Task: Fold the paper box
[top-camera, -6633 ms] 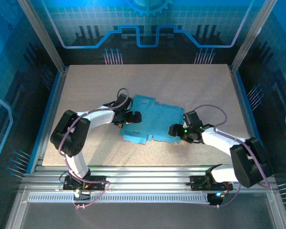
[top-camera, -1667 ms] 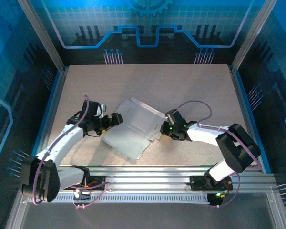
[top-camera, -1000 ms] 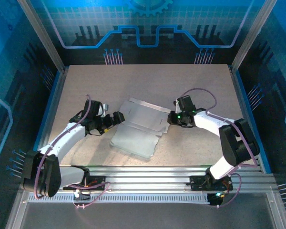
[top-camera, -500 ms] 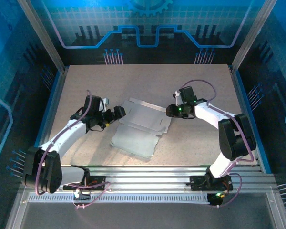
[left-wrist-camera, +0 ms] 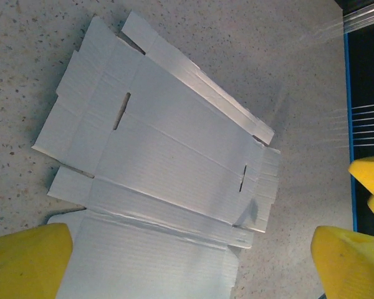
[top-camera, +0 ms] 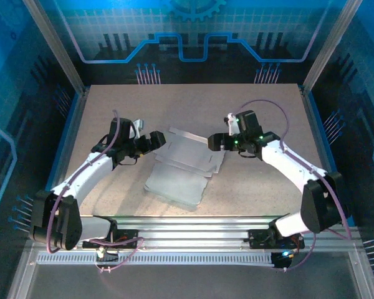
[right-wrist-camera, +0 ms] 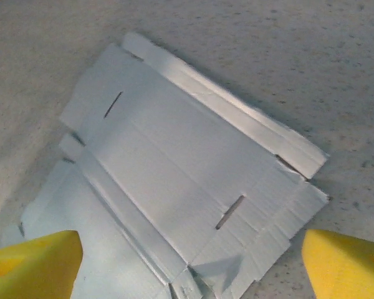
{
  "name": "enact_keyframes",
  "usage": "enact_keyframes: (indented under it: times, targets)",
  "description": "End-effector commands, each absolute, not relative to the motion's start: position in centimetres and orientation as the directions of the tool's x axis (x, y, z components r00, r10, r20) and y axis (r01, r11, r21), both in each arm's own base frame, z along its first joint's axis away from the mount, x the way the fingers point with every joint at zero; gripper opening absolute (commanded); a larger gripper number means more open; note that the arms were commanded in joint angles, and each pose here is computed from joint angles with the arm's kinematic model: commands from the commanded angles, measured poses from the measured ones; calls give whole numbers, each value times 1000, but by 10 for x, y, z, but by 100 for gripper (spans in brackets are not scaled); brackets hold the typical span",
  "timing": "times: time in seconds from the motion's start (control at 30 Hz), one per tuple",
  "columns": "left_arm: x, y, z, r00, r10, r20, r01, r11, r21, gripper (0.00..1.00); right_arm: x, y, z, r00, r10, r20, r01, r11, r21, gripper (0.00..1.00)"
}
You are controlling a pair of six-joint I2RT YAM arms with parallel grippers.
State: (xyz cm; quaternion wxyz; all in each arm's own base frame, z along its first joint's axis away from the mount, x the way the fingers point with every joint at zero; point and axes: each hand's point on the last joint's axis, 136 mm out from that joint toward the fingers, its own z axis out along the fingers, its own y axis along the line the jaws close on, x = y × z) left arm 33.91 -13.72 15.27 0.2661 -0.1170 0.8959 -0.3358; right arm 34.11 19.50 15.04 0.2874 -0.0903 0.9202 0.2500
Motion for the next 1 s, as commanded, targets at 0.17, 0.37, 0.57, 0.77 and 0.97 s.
enact_keyframes:
  times: [0.17,0.37,0.57,0.77,0.97]
  targets:
    - [346,-148,154,-843,-310,-439,65,752,-656,99,332,208,160,-719,-32,-695,-350,880,321,100]
    - [344,-151,142,-872,-297,-389,42,746,-665,99,327,211,158,-716,-18,-698,-362,864,350,100]
    - [344,-143,129,-877,-253,-407,48,799,-599,99,318,218,152,-760,22,-649,-319,859,402,100]
    - [345,-137,132,-869,-248,-428,48,819,-572,99,314,222,142,-786,8,-619,-305,865,398,100]
    - [341,-134,145,-853,-247,-461,68,822,-565,99,315,225,144,-773,22,-634,-316,853,415,100]
